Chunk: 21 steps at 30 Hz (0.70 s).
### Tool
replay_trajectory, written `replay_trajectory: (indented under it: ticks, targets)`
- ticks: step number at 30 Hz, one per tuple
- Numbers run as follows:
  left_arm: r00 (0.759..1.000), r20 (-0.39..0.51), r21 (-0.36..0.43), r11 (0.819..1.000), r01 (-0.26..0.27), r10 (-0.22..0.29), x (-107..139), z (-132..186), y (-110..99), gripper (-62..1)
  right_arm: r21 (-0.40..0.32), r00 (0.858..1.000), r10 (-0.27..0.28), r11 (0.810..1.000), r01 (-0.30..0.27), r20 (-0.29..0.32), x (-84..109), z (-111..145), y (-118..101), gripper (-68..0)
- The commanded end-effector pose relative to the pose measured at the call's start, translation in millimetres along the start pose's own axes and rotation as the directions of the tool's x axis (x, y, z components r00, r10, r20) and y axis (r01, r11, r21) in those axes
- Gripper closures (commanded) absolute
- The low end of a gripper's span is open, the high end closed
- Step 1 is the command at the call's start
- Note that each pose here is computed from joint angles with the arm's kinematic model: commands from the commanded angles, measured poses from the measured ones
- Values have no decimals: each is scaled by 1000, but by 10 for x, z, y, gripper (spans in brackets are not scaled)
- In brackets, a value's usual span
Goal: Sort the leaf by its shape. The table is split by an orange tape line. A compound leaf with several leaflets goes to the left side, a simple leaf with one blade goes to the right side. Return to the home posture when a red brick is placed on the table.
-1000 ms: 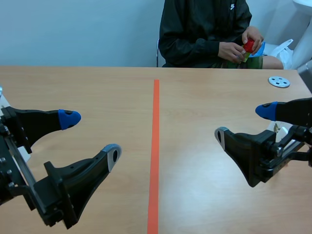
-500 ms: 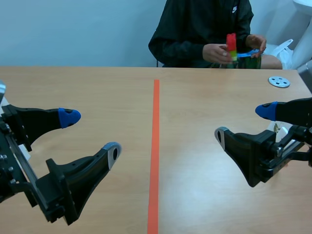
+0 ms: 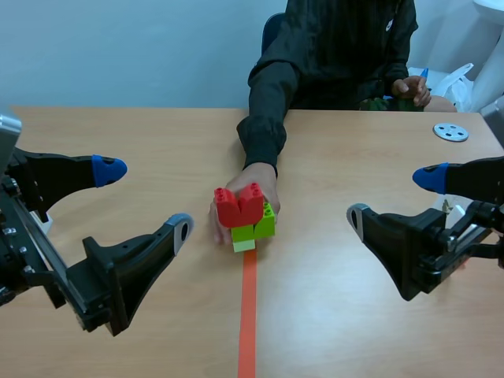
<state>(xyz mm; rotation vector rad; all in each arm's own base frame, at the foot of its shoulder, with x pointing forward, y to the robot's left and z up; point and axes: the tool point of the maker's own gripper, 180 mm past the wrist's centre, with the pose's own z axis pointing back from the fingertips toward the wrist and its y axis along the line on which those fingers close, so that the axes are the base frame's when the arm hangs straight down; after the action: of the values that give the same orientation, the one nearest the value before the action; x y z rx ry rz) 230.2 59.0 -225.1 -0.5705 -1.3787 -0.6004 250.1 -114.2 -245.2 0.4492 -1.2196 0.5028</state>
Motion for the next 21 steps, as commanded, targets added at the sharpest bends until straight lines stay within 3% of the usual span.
replay_trajectory:
  ticks: [1, 21]
  targets:
    - [1000, 22, 1, 1000, -8, 8, 49, 11, 0, -623, -15, 1000, 10, 1000, -10, 22, 76, 14, -72, -679]
    - [999, 50, 0, 1000, -8, 8, 100, 12, 0, -623, -14, 1000, 9, 1000, -9, 23, 78, 14, -71, -679]
